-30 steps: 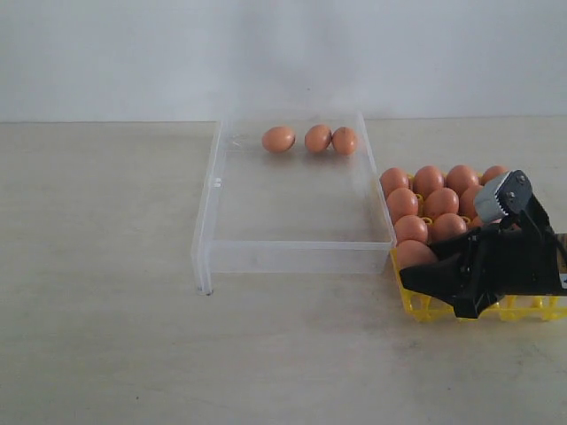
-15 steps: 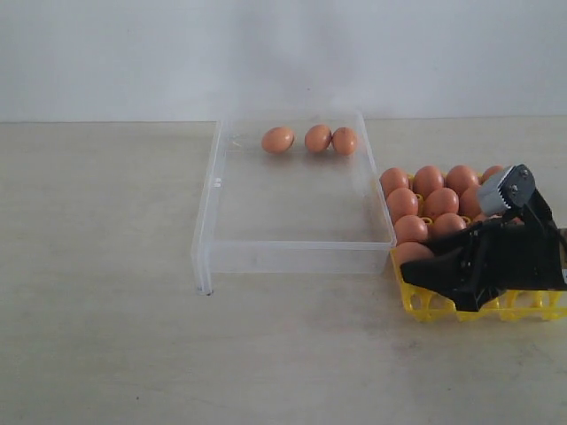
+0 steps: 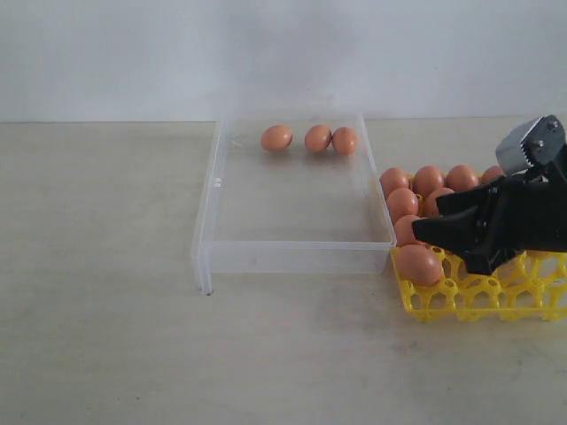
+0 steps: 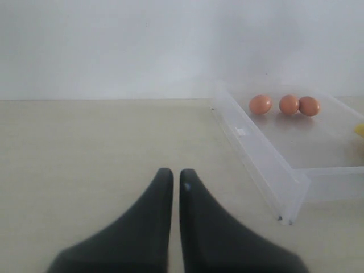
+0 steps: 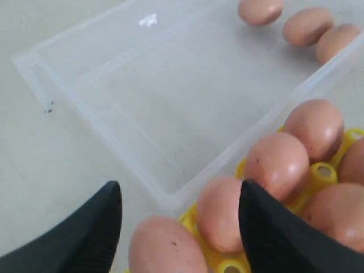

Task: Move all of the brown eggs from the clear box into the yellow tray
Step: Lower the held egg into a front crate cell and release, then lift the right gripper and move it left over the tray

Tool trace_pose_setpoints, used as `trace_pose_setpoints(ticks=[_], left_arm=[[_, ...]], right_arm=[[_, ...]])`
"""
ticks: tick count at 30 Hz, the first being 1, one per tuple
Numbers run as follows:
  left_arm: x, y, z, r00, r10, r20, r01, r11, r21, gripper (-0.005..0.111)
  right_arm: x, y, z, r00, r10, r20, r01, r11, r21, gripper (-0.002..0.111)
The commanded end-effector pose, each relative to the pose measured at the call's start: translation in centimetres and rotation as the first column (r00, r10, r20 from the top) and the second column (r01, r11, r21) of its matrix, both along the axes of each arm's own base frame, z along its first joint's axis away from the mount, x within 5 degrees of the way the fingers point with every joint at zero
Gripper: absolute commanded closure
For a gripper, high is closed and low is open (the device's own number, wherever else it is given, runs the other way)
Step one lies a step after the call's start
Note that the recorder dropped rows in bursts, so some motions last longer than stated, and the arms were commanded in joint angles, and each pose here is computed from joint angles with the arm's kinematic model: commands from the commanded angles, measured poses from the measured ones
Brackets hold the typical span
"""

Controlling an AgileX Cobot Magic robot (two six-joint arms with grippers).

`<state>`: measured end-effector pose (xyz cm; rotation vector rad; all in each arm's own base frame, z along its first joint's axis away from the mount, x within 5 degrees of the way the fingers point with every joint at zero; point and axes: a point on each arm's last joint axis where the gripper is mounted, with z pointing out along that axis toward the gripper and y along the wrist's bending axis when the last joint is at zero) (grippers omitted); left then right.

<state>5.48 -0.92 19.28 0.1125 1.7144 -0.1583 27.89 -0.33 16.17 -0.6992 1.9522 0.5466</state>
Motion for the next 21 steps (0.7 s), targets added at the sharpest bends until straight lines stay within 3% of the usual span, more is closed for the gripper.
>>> trace_pose_setpoints(ticks=[1,2,3,8,12,14,19,21], left_arm=[[0.0,0.0,-0.1,1.000,0.003,0.000,-0.003,1.000,0.000,0.103],[0.0,0.0,-0.1,1.000,0.003,0.000,-0.003,1.000,0.000,0.103],[0.0,0.0,-0.1,1.000,0.003,0.000,-0.003,1.000,0.000,0.103],[0.0,0.0,-0.1,1.000,0.003,0.000,-0.003,1.000,0.000,0.103],[0.0,0.0,-0.1,1.000,0.003,0.000,-0.003,1.000,0.000,0.103],[0.0,0.0,-0.1,1.000,0.003,0.000,-0.003,1.000,0.000,0.103],[0.0,0.0,-0.1,1.000,0.003,0.000,-0.003,1.000,0.000,0.103],[0.0,0.0,-0.1,1.000,0.003,0.000,-0.003,1.000,0.000,0.103]], right_arm=[[-0.9,0.5,4.5,0.997,-0.057,0.044,0.051,0.990,0.133,0.080],[-1.2,0.7,5.6,0.997,-0.066,0.046,0.057,0.982,0.178,0.101],[-1.6,0.9,6.7,0.995,-0.080,0.051,0.068,0.976,0.206,0.108],[-2.9,1.9,9.2,0.993,-0.107,0.054,0.092,0.970,0.226,0.109],[-3.8,5.1,9.4,0.996,-0.086,-0.034,0.085,0.996,-0.023,0.109],[-3.7,7.0,9.9,0.978,-0.193,-0.076,0.193,0.981,0.002,0.109],[-3.1,11.9,11.6,0.966,-0.247,0.074,0.251,0.966,-0.066,0.109],[-2.3,13.3,12.1,0.956,-0.238,0.172,0.263,0.954,-0.144,0.109]])
